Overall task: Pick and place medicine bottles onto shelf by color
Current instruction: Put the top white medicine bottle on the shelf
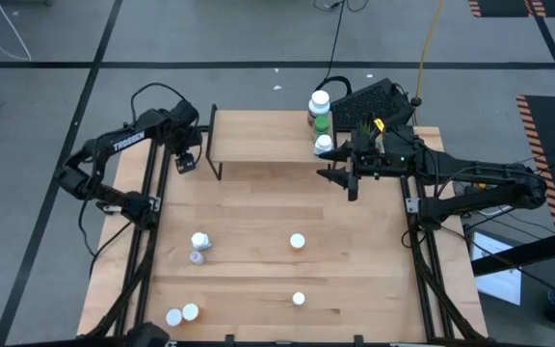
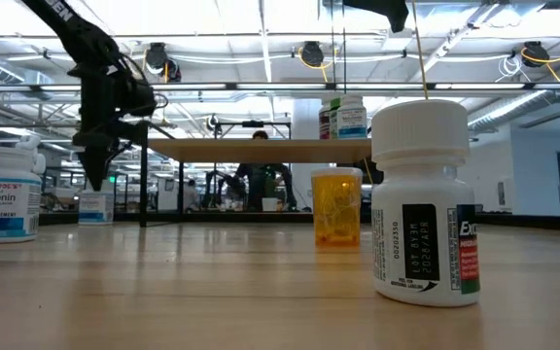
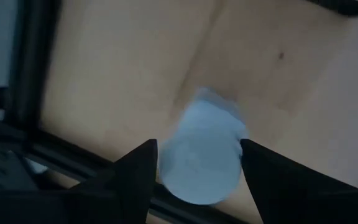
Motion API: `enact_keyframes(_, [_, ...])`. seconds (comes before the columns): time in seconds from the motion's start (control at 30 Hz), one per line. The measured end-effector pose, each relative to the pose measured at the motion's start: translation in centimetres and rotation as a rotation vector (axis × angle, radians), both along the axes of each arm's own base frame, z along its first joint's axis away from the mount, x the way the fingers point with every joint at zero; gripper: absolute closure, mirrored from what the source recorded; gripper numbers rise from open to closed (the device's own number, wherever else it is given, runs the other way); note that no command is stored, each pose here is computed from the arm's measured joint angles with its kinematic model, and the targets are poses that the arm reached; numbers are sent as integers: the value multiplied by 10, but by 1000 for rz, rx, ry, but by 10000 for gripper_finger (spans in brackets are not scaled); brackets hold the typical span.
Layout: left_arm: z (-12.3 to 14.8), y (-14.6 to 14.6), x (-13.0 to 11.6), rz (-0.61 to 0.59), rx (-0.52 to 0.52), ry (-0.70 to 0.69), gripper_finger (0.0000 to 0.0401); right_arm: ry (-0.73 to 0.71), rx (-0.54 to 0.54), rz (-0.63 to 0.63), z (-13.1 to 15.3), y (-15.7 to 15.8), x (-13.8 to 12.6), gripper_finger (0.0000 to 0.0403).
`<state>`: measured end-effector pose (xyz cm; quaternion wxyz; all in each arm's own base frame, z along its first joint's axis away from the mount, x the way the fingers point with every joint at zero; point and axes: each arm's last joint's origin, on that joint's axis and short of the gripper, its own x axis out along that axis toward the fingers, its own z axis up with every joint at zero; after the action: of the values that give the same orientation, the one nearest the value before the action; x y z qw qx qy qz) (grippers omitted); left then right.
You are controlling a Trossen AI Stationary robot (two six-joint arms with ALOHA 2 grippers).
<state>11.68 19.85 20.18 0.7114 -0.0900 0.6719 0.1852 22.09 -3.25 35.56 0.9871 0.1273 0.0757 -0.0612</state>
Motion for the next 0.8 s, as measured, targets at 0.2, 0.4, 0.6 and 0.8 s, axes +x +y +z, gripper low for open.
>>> enact_keyframes(0.2, [-8, -4, 2, 23, -3, -8, 169, -1, 3, 0, 0, 0, 0, 172])
enact_keyframes(0.4, [-8, -6, 2, 23, -19, 11, 186, -5, 10, -2, 0, 0, 0, 179])
enact_keyframes(0.6, [-8, -8, 0, 80, -8, 62, 233, -5, 10, -1, 0, 0, 0, 196])
enact_keyframes(0.8, [3, -13, -1, 97, -3, 60, 213, -5, 10, 4, 0, 0, 0, 203])
